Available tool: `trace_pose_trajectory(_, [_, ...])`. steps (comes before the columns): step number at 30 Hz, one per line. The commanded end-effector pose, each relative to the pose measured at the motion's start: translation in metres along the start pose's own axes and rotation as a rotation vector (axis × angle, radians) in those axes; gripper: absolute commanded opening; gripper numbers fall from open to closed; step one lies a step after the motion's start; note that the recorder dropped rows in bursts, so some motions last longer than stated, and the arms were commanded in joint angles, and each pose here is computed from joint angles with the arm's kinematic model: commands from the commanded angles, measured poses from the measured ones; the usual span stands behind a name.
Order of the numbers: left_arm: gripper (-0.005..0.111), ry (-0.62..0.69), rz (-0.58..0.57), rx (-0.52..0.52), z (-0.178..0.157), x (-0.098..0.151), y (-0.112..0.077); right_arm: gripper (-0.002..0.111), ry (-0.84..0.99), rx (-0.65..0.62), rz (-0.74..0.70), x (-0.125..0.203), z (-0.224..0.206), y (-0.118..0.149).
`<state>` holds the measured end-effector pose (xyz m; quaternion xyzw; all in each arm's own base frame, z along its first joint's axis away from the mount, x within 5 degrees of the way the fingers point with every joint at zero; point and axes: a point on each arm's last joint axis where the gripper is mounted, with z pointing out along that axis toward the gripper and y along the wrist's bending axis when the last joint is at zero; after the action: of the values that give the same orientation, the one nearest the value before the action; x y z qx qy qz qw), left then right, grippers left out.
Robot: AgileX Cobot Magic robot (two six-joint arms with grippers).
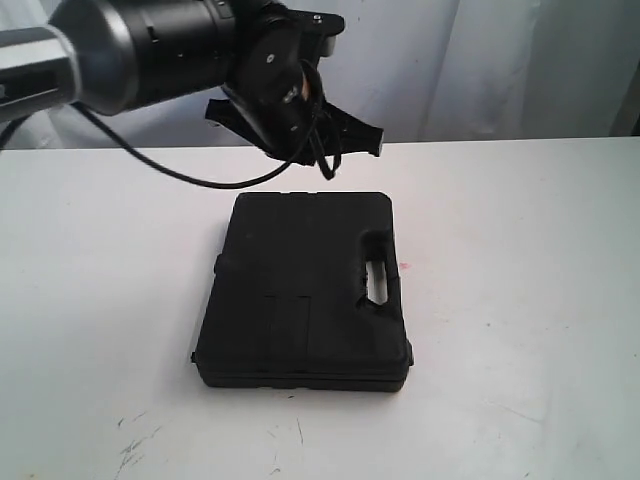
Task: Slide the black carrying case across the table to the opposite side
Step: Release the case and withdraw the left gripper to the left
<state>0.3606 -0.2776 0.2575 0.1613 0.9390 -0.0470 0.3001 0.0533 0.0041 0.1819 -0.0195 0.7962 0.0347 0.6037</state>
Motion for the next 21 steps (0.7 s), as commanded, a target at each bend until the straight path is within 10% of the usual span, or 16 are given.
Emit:
trace_pose_trajectory(1, [0.000,-0.115,-0.030,0.026,-0.024,0.018,0.012,0.000,-0.014,0.000,0.006,0.000,0.000,0.000])
trace_pose_trajectory(21, [0.000,-0.198,-0.030,0.077,-0.110,0.137,0.065,0.000,-0.014,0.000,0.006,0.000,0.000,0.000])
